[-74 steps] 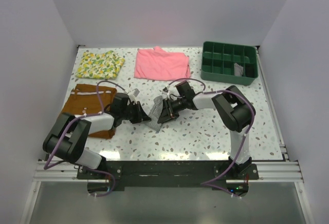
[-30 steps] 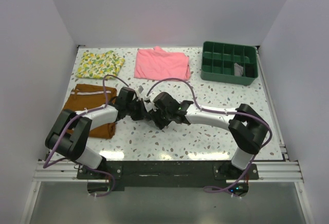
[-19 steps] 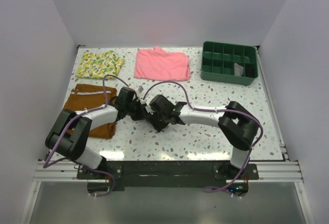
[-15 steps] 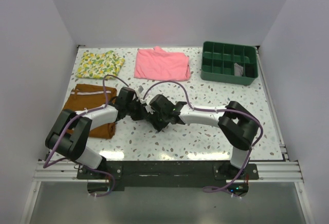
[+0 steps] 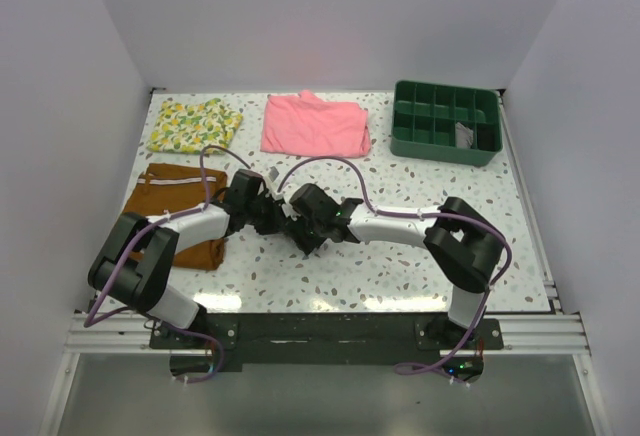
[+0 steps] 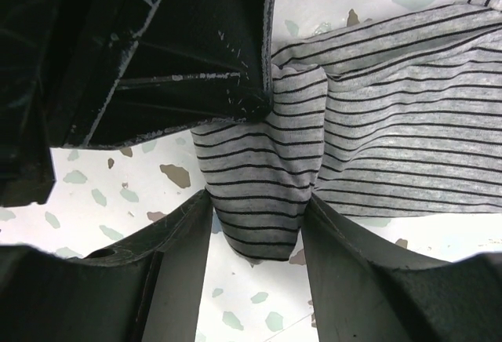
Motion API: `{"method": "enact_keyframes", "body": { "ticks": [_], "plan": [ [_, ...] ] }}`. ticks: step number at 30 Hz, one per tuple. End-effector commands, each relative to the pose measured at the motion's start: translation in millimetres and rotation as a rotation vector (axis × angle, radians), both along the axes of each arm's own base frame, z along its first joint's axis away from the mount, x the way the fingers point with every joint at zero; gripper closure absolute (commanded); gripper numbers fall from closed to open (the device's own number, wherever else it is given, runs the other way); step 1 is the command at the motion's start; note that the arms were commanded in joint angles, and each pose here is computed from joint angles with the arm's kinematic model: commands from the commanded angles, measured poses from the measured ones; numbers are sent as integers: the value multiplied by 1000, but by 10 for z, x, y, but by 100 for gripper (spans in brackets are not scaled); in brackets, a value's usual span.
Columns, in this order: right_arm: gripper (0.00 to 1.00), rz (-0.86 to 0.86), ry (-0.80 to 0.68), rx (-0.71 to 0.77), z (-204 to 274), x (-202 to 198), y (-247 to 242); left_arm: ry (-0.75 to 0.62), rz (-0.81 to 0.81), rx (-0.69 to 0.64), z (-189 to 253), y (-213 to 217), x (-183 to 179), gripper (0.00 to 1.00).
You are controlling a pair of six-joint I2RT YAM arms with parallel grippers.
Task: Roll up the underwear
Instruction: Roll the underwear to the center of the board.
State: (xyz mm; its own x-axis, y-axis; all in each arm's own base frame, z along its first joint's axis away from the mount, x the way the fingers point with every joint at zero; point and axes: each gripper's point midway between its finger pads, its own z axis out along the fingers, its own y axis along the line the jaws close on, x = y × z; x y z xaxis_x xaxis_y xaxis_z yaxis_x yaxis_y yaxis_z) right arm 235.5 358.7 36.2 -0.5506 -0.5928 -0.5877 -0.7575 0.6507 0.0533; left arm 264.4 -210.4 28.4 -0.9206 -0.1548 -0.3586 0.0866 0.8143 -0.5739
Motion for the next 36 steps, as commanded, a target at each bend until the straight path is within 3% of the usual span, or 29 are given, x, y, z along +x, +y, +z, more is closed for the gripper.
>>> {"method": "enact_keyframes", "body": {
  "ticks": [1,3,7,13,14,17,21,24,32,36],
  "plan": [
    [53,-12,-49,116,238,84,203,43,4,72,-148,120,-81,100],
    [58,-11,-35,121,206,53,201,44,5,71,-154,123,-89,100],
    [79,-16,-21,123,169,12,166,45,8,69,-155,122,-92,100],
    [96,-20,44,165,119,-90,126,36,10,72,-120,129,-80,100],
    [97,-30,63,186,114,-98,132,32,13,76,-107,138,-70,99],
    [98,-50,144,263,94,-95,84,4,27,88,-21,163,-21,80],
    [98,-56,263,380,93,-87,55,-76,65,92,214,232,86,42],
    [98,-34,352,450,105,-90,70,-120,102,87,372,315,147,29],
    [96,9,612,664,221,-66,184,-172,103,58,483,365,112,25],
    [96,-1,701,692,166,-75,191,-164,68,22,408,302,41,24]
  ]
}}
